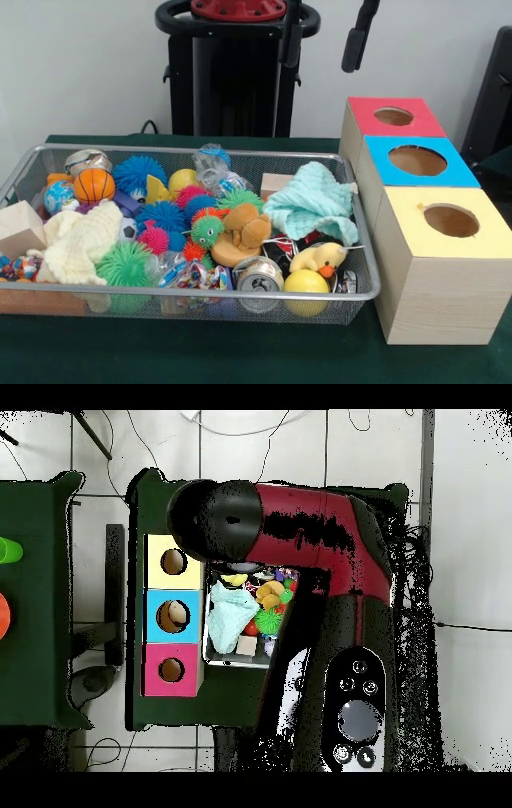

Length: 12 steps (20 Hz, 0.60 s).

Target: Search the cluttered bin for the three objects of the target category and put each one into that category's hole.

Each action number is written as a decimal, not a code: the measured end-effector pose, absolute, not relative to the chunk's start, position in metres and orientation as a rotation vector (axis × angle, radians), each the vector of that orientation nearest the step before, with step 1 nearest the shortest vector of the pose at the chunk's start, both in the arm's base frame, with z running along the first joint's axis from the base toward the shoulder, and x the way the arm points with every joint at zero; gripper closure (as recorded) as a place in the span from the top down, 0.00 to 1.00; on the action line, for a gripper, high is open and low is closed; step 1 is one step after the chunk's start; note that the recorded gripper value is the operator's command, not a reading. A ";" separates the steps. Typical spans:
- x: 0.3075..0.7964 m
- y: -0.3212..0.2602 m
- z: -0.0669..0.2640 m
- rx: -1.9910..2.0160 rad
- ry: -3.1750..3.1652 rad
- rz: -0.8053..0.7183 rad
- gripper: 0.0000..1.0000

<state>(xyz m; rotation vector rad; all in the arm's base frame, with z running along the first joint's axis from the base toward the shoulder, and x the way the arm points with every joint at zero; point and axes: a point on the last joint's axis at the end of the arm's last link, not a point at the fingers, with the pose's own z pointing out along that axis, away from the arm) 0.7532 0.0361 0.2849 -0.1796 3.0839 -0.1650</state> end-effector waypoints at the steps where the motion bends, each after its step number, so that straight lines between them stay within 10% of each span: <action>1: 0.753 0.036 0.285 -0.180 3.084 -0.165 1.00; 12: 0.755 0.031 0.286 -0.159 3.083 -0.147 1.00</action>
